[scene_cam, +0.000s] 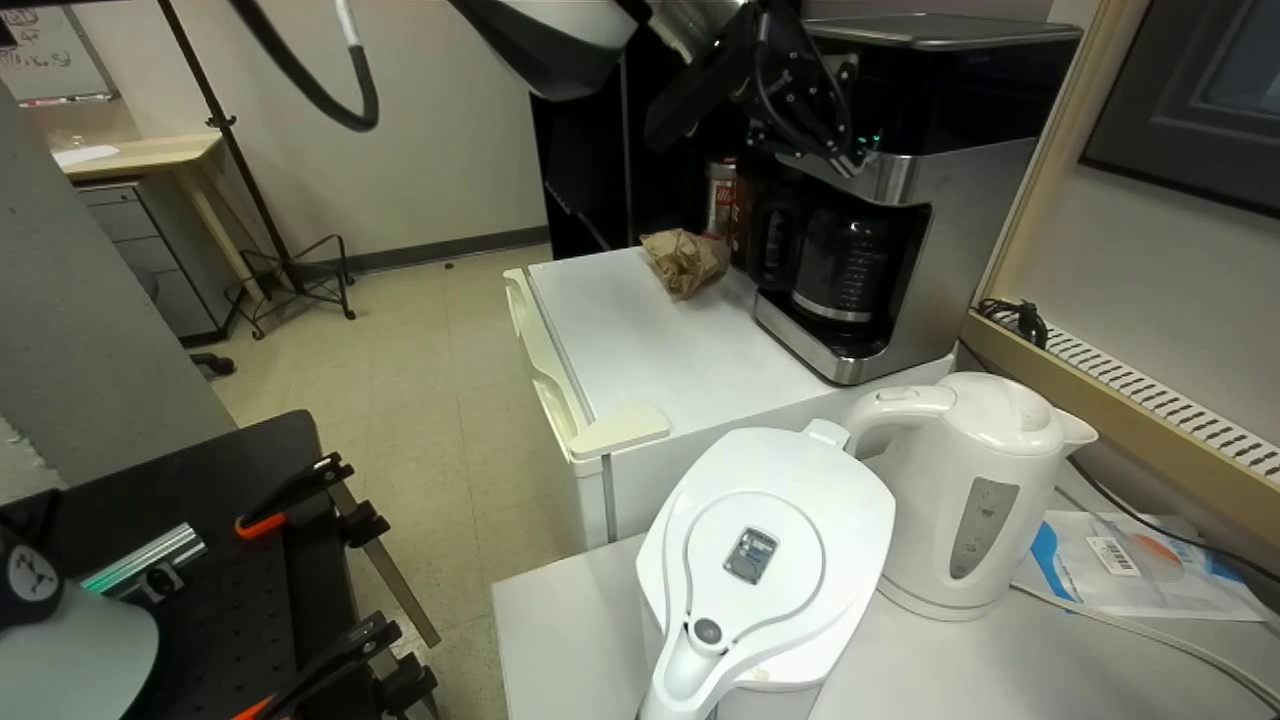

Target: Press a button on the right side of the coffee making machine

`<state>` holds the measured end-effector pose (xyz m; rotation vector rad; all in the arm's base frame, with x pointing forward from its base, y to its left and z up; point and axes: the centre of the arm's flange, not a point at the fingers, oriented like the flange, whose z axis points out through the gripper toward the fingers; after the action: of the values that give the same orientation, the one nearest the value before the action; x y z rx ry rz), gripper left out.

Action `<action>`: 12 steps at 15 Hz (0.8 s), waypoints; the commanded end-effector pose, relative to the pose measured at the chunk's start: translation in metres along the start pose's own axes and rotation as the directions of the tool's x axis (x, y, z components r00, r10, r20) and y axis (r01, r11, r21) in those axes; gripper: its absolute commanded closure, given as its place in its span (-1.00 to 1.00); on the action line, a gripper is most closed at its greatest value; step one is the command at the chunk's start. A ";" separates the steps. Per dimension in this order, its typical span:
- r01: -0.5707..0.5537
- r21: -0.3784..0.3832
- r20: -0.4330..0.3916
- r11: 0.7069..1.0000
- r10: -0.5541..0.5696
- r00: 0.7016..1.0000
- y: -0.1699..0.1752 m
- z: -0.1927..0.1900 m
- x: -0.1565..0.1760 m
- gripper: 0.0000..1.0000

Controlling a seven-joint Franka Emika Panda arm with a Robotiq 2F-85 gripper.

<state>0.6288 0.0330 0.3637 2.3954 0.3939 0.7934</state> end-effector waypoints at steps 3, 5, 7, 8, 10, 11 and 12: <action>-0.006 0.007 -0.049 1.000 0.007 0.999 -0.003 0.001 0.008 0.97; 0.023 0.019 -0.042 1.000 -0.022 0.999 -0.009 -0.011 -0.002 0.97; 0.068 0.026 -0.032 0.997 -0.067 0.997 -0.017 -0.027 -0.014 0.97; 0.097 0.023 -0.027 0.995 -0.096 0.995 -0.022 -0.035 -0.020 0.97; 0.164 0.005 -0.034 0.986 -0.164 0.986 -0.031 -0.052 -0.032 1.00; 0.193 -0.005 -0.041 0.981 -0.193 0.980 -0.034 -0.062 -0.039 0.99; 0.222 -0.017 -0.048 0.975 -0.222 0.974 -0.037 -0.071 -0.045 0.99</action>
<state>0.5893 0.0647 0.3545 2.3528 0.5688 0.7692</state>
